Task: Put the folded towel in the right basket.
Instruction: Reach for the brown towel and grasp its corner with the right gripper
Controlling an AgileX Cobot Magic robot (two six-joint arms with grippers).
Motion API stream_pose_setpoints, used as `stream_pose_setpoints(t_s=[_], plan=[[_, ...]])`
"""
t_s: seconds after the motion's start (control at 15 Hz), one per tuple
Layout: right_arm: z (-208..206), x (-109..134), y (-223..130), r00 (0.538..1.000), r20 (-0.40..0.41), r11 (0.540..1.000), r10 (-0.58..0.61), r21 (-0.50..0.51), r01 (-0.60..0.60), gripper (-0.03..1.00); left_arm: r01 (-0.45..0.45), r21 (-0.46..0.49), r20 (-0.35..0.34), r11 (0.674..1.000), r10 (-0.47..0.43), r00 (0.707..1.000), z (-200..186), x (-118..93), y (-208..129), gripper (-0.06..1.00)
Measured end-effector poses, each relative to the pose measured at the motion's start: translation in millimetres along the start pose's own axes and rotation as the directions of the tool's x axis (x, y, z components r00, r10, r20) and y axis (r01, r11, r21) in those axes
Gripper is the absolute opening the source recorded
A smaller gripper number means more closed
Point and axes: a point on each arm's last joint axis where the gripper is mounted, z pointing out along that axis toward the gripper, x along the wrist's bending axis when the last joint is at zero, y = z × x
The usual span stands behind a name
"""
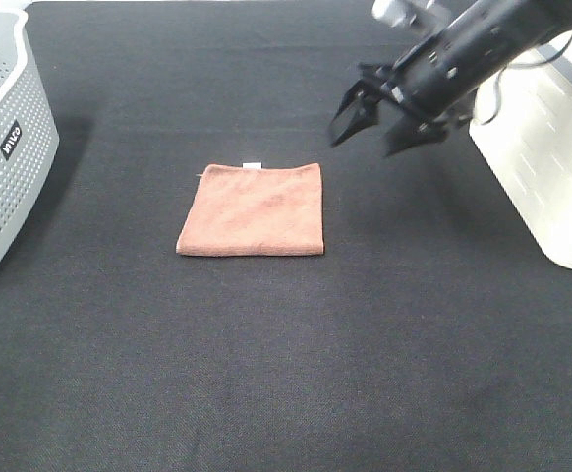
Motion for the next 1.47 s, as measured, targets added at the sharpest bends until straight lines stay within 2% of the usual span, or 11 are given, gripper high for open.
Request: stream_pose_setpoints(t_s=[0.2,0.4,0.6,1.07,1.2,1.33,1.47], plan=[[44.0,-15.2,9.1,0.994,-0.073,0.990,0.086,0.121,-0.077,0.74,0.000,0.000,0.000,1.000,0.000,1.000,0.0,0.0,0.0,0.88],[75.1,-28.9,10.5,0.987,-0.093,0.973,0.133,0.204,-0.112,0.74,0.000,0.000,0.000,1.000,0.000,1.000,0.0,0.0,0.0,0.88],[94.3,-39.7,13.0,0.987,-0.085,0.971,0.135,0.209,-0.115,0.74,0.000,0.000,0.000,1.000,0.000,1.000,0.0,0.0,0.0,0.88],[107.3,-47.4,12.1,0.988,-0.082,0.975,0.132,0.189,-0.115,0.73,0.000,0.000,0.000,1.000,0.000,1.000,0.0,0.0,0.0,0.88],[112.2,-48.3,11.0,0.984,-0.102,0.975,0.145,0.184,-0.125,0.66,0.000,0.000,0.000,1.000,0.000,1.000,0.0,0.0,0.0,0.88],[118.7,-43.6,8.9,0.985,-0.106,0.976,0.134,0.185,-0.113,0.51,0.000,0.000,0.000,1.000,0.000,1.000,0.0,0.0,0.0,0.88],[127.2,-38.4,4.6,0.986,-0.108,0.974,0.127,0.199,-0.104,0.22,0.000,0.000,0.000,1.000,0.000,1.000,0.0,0.0,0.0,0.88]])
